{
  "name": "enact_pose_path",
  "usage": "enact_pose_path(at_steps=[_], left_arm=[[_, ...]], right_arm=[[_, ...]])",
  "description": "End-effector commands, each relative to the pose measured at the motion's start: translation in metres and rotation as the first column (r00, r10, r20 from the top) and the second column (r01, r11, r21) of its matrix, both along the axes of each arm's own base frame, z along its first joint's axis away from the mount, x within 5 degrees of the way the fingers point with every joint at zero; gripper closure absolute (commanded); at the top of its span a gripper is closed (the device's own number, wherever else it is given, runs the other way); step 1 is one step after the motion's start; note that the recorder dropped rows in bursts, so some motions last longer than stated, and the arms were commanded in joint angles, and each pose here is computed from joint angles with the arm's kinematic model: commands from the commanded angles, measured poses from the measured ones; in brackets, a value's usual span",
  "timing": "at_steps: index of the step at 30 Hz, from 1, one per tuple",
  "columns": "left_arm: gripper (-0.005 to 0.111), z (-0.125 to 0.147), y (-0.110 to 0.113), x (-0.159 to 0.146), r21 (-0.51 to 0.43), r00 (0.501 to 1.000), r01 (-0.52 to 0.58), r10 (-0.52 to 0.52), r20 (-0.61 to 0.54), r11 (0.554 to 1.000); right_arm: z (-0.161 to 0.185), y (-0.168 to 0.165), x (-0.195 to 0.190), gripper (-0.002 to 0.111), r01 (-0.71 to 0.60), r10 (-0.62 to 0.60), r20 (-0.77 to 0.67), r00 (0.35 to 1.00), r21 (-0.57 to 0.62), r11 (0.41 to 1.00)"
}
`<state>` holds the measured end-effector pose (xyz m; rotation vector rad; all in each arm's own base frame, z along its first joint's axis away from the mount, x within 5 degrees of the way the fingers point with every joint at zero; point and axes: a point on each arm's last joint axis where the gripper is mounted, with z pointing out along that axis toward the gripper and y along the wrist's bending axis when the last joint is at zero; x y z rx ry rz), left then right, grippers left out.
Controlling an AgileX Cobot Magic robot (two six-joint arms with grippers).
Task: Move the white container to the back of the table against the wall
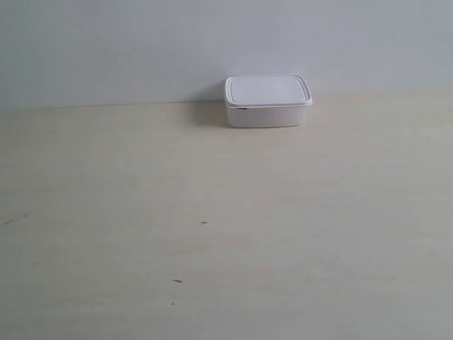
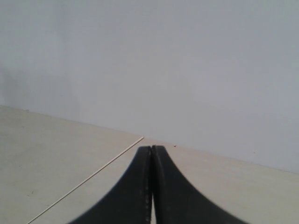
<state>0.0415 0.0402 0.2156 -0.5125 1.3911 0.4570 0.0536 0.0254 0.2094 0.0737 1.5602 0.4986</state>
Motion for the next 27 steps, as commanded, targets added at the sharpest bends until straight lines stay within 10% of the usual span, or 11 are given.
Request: enact_pose_path(at_steps=[1, 19, 27], left_arm=[[0.107, 0.0, 0.0, -0.001, 0.002, 1.0, -0.004, 0.004, 0.006, 1.0], [0.107, 0.0, -0.002, 0.001, 0.002, 1.0, 0.02, -0.02, 0.003, 1.0], [0.107, -0.003, -0.043, 0.017, -0.063, 0.866, 0.499, -0.499, 0.019, 0.864]], right_arm=[[-0.001, 0.0, 0.0, 0.108, -0.001, 0.001, 0.002, 1.0, -0.012, 1.0], [-0.001, 0.001, 0.0, 0.108, -0.005, 0.005, 0.001, 1.0, -0.012, 1.0], [-0.002, 0.003, -0.001, 0.108, -0.03, 0.03, -0.004, 1.0, -0.014, 0.999]])
